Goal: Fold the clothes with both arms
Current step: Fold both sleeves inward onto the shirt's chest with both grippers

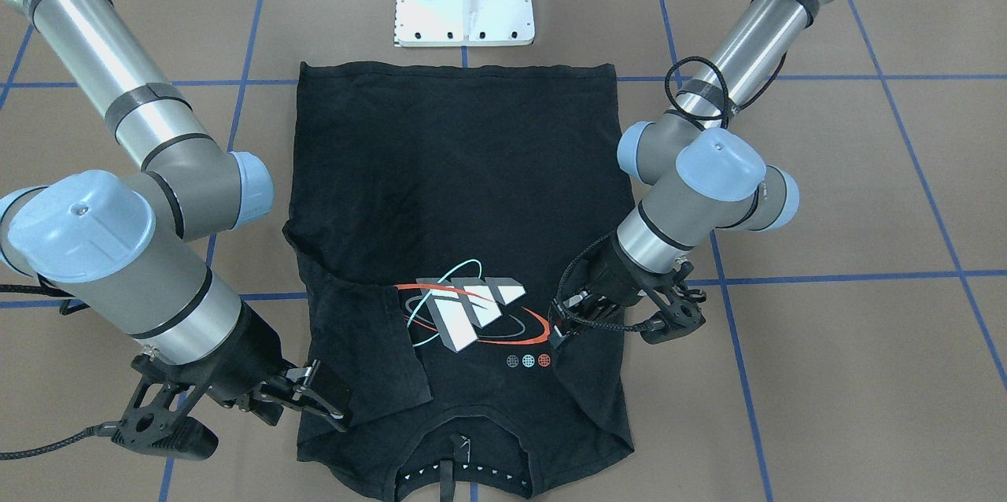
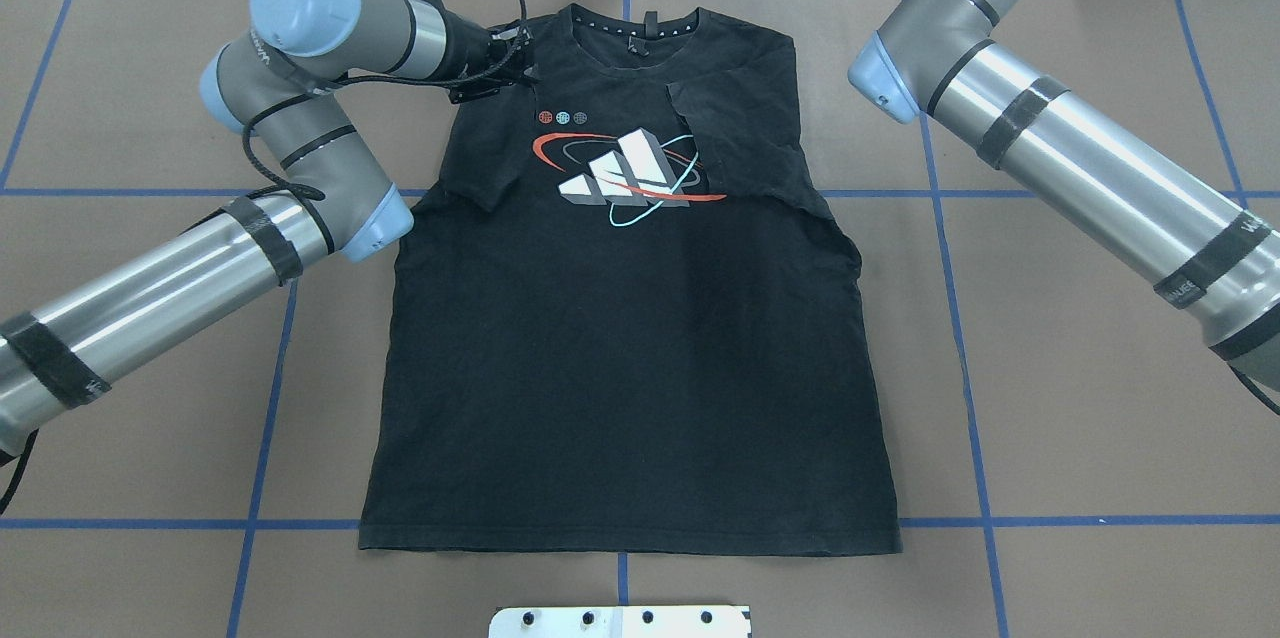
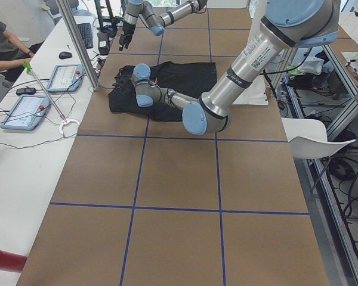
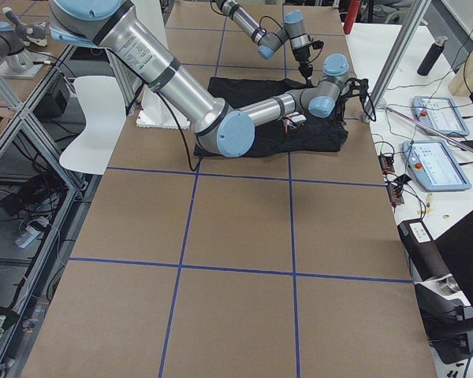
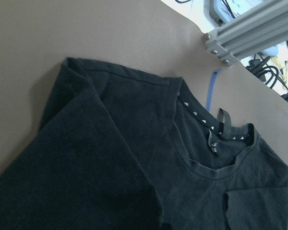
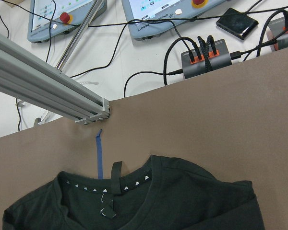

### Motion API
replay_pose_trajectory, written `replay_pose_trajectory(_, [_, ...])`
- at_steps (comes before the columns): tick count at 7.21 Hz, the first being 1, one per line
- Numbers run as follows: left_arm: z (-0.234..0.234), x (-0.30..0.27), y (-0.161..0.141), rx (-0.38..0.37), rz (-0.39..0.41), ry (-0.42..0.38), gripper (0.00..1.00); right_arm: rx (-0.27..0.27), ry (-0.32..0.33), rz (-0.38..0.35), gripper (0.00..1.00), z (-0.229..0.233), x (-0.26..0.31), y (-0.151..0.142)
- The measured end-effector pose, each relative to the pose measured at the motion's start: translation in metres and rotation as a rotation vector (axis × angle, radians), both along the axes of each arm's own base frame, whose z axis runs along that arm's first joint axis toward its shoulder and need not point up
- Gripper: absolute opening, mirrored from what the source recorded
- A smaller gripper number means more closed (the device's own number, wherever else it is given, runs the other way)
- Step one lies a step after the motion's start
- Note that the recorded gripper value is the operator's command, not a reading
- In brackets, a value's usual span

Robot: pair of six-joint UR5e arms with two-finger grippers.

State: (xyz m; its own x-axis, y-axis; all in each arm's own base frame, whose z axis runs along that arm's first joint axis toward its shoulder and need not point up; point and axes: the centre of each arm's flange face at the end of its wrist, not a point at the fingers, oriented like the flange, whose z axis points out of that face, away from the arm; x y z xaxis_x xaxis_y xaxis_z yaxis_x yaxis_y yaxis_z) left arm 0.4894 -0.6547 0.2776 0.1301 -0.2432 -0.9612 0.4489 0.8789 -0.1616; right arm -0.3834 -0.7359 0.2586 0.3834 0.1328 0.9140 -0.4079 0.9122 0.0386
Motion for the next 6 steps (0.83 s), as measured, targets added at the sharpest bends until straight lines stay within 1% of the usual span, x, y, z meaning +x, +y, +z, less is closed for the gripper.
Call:
replay_pose_trajectory(2, [0.003,0.01,-0.005,-0.01,-0.038,-0.013,0.0,-0.001,0.0,-0.001,1.0,0.003,0.0,0.001])
replay_pose_trajectory(3, [0.004,0.011,-0.006,-0.012,-0.045,-0.015,0.95,-0.001,0.001,-0.001,1.0,0.004,0.001,0.002])
replay_pose_trajectory(4, [0.004,0.011,-0.006,-0.01,-0.046,-0.017,1.0,-0.002,0.002,-0.002,1.0,0.006,0.001,0.002])
replay_pose_trajectory(6, [-0.006,0.008,-0.003,0.014,-0.042,-0.002,1.0,-0.001,-0.002,-0.018,1.0,0.007,0.001,0.005])
